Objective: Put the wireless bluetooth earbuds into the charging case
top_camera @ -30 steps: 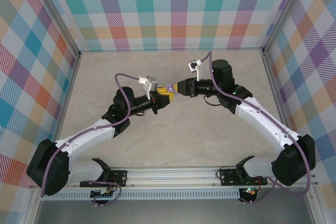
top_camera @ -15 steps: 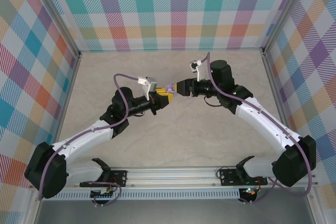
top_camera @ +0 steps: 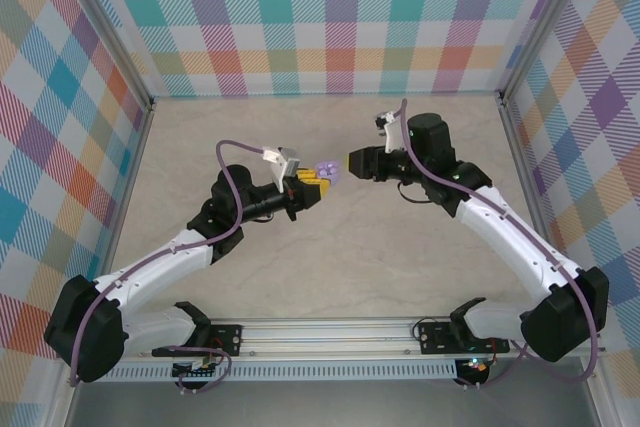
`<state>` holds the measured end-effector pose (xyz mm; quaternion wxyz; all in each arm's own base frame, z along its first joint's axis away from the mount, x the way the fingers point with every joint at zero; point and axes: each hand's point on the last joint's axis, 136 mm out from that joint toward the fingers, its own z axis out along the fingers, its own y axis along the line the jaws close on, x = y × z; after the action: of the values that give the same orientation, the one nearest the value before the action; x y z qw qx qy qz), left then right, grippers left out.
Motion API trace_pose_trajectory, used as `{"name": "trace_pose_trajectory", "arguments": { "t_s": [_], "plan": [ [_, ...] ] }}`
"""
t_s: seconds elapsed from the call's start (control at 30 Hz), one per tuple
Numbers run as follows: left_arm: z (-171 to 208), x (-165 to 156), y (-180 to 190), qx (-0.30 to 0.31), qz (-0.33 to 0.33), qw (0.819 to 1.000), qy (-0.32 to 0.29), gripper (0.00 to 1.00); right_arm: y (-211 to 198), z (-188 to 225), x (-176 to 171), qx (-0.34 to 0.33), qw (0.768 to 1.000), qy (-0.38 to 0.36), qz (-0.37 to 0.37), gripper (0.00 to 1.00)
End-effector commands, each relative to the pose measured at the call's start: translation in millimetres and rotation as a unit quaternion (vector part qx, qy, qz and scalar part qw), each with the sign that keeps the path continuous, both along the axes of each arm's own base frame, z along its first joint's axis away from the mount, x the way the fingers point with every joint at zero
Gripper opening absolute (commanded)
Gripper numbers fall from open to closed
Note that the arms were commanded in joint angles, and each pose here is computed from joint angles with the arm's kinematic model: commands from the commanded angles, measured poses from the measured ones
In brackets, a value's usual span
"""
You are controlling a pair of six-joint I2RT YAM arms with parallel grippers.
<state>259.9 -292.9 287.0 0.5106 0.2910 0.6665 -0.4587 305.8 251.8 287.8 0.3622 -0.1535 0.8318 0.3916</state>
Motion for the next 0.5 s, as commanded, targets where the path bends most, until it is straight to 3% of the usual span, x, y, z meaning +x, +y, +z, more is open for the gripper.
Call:
{"name": "trace_pose_trajectory", "arguments": {
  "t_s": [0.0,0.17,0.47],
  "plan": [
    [30.1,-14.6,-6.6,-0.026,-0.040,0.998,-0.042,0.08,0.2,-1.2,-6.6,0.008,1.000,0.008,0.026,0.36],
    [31.9,-21.7,-13.5,-0.033,-0.072,0.996,-0.042,0.08,6.8,-8.4,-8.9,0.017,0.998,0.024,0.053,0.27],
    [32.4,-23.9,-18.8,-0.034,-0.084,0.995,-0.043,0.08,23.4,-4.3,-23.7,0.050,0.990,0.035,0.125,0.25]
  ]
}}
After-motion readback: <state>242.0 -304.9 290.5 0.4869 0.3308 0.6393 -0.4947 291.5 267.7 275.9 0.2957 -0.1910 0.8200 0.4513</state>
